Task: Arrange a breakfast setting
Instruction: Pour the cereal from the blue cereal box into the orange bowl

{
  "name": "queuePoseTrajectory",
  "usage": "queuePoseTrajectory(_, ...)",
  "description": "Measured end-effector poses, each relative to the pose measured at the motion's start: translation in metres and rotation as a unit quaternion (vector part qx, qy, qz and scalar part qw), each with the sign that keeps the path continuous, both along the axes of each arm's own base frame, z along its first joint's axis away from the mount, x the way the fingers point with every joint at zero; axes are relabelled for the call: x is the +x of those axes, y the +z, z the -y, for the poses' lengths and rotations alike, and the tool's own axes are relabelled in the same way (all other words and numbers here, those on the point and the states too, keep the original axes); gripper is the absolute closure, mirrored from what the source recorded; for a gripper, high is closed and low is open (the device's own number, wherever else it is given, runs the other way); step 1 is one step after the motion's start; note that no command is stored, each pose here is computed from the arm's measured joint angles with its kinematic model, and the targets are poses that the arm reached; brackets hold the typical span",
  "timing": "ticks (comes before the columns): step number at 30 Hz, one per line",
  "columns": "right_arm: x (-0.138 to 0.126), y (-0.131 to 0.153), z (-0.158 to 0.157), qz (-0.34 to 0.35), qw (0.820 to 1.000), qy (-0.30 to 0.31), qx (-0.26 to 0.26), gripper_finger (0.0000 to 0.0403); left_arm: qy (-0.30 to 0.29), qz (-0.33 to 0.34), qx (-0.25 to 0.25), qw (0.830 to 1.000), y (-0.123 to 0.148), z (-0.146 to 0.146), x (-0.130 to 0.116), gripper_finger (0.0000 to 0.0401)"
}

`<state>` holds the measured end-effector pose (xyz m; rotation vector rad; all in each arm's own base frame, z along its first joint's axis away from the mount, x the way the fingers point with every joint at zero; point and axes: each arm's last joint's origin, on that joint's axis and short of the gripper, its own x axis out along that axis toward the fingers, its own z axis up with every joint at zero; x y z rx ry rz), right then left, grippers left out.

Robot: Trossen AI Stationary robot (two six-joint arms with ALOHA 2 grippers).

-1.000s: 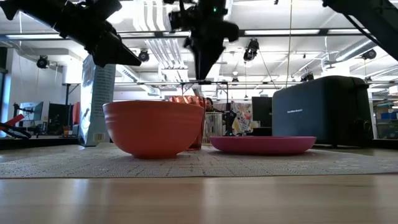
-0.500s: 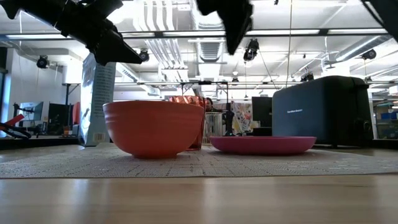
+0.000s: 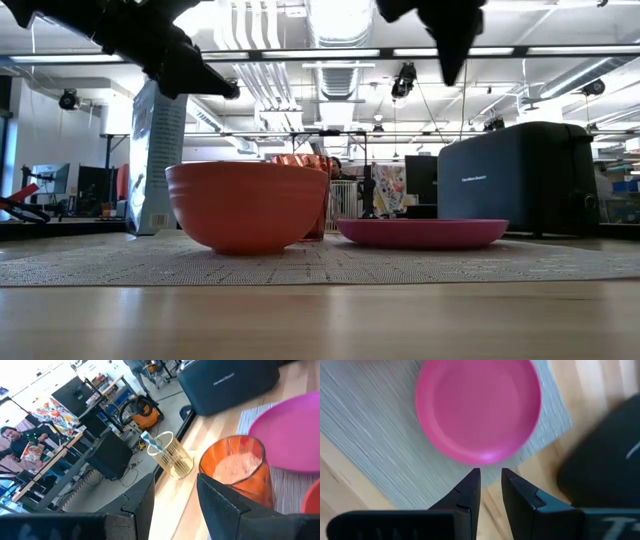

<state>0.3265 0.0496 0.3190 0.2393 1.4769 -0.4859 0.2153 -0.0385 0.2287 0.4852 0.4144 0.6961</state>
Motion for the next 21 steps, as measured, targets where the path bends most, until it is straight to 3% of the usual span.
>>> queuePoseTrajectory(6,-0.007,-0.011,-0.014,-0.020,1.000,-0.001,-0.005,0.0335,-0.003,0.012,0.005,1.000,0.004,0.000,0.001,0.0269)
queuePoseTrajectory(10,-0.008,-0.011,-0.014,-0.010,0.999,-0.012,-0.044,0.0335,-0.003,0.017,0.004,1.000,0.005,0.000,0.002,0.0269)
queuePoseTrajectory(14,-0.009,-0.006,-0.004,-0.001,0.997,-0.009,-0.080,0.0335,-0.003,0.022,0.002,1.000,0.005,0.001,0.002,0.0269)
queuePoseTrajectory(21,-0.018,0.008,0.023,0.017,0.995,-0.041,-0.084,0.0335,-0.003,0.021,0.002,1.000,0.005,0.001,0.002,0.0269)
